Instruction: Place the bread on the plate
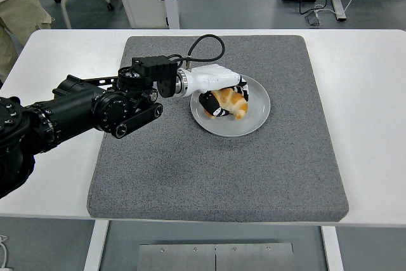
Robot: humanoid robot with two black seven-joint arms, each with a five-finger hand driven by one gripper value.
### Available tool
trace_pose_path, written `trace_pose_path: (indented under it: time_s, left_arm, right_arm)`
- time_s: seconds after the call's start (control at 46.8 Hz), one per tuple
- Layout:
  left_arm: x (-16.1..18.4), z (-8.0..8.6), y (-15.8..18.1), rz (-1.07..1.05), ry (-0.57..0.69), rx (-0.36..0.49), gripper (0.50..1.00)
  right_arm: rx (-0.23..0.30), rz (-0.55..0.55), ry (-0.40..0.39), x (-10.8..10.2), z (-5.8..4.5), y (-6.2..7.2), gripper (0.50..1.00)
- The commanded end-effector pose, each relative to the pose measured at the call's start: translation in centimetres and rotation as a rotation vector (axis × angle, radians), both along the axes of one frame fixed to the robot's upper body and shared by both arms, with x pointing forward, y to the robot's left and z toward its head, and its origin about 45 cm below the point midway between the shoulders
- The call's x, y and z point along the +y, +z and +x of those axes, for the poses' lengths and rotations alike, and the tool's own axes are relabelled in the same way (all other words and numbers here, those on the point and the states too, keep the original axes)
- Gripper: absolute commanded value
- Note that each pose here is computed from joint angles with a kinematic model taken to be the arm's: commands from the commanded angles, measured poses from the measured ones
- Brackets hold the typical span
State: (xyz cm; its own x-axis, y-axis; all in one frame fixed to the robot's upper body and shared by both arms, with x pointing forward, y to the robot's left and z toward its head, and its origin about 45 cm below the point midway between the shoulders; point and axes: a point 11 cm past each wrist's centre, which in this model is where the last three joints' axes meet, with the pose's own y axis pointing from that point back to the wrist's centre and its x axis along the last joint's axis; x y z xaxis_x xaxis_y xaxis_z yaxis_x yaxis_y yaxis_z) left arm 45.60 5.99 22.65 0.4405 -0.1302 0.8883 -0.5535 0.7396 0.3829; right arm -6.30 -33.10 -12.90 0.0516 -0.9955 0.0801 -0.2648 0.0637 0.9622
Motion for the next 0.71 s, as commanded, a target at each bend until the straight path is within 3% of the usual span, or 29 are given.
trace_pose_path:
  time_s: [0.0,0.534,0.556,0.577,0.598,0.684]
  left_arm:
    - [0.01,-0.04,-0.09,-0.001,0.000,0.002,0.500]
    - [0.34,-0.10,-0.62,0.001,0.012,-0.005,0.500]
    - [0.34,-0.09,-0.60,-0.004,0.015,-0.002,0.565]
    - [0.34,-0.07,-0.58,-0.009,0.018,0.001,0.684]
    - [0.34,-0.06,-0.55,-0.015,0.022,0.005,0.747]
    - [0.32,-0.01,-0.46,-0.024,0.027,0.010,0.837]
  right_arm:
    - [0.000,0.000,0.000,0.00,0.03,0.00,1.000]
    - [0.000,0.000,0.000,0.00,0.02,0.00,1.000]
    - [0.000,0.000,0.000,0.00,0.03,0.00,1.000]
    - [0.000,0.000,0.000,0.00,0.03,0.00,1.000]
    - [0.000,0.000,0.000,0.00,0.03,0.00,1.000]
    - [-0.001,0.000,-0.001,-0.01,0.03,0.00,1.000]
